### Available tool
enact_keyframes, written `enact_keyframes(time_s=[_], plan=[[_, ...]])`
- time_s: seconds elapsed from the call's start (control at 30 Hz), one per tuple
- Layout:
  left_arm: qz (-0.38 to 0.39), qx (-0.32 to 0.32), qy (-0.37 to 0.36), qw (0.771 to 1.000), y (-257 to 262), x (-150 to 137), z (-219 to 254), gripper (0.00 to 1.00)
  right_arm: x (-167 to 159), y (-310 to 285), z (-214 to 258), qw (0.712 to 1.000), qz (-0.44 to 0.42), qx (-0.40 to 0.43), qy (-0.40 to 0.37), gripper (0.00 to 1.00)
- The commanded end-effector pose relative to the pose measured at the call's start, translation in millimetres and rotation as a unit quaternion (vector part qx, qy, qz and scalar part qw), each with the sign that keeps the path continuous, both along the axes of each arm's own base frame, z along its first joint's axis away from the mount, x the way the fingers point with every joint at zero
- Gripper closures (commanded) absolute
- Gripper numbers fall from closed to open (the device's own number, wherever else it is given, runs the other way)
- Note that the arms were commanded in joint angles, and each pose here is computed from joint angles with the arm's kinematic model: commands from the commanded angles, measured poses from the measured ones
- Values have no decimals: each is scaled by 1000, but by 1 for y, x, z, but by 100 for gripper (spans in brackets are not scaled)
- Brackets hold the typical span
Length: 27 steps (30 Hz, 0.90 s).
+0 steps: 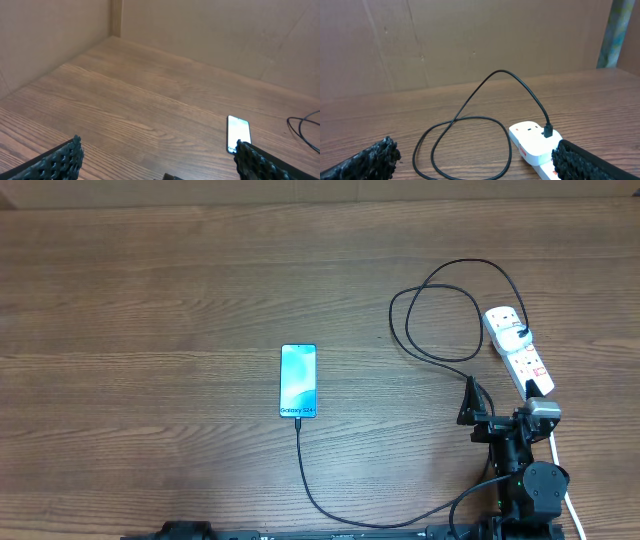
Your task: Plug charger to phone and switch on socket
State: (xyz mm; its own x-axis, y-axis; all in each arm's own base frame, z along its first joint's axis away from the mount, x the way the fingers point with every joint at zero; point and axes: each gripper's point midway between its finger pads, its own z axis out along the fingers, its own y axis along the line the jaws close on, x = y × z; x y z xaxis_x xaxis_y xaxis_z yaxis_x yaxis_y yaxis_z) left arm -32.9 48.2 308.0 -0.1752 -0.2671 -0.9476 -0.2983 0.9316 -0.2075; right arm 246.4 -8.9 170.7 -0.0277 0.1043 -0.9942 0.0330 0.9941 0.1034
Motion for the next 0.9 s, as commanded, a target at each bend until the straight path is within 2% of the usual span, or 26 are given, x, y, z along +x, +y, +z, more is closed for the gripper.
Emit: enact_keyframes(time_s=[0.0,0.13,0.33,0.43,0.63,0.87], plan=[[3,-7,1,1000,-2,0,-4,0,0,2,-1,1000,5,-8,-3,0],[4,-33,-26,999,-11,17,7,0,0,2,-1,1000,5,-8,-3,0],[24,-35,-12,999,-10,72,-5,0,0,2,-1,1000,5,-8,-3,0],[-4,-41,-20,999,-16,118,-14,0,0,2,-1,1000,5,-8,-3,0],[-58,-50,-45,996,-30,188,-40,1,0,2,-1,1000,5,-8,-3,0],[-106,-53,-85,989,-43,237,-66,0,0,2,-1,1000,5,-8,-3,0]])
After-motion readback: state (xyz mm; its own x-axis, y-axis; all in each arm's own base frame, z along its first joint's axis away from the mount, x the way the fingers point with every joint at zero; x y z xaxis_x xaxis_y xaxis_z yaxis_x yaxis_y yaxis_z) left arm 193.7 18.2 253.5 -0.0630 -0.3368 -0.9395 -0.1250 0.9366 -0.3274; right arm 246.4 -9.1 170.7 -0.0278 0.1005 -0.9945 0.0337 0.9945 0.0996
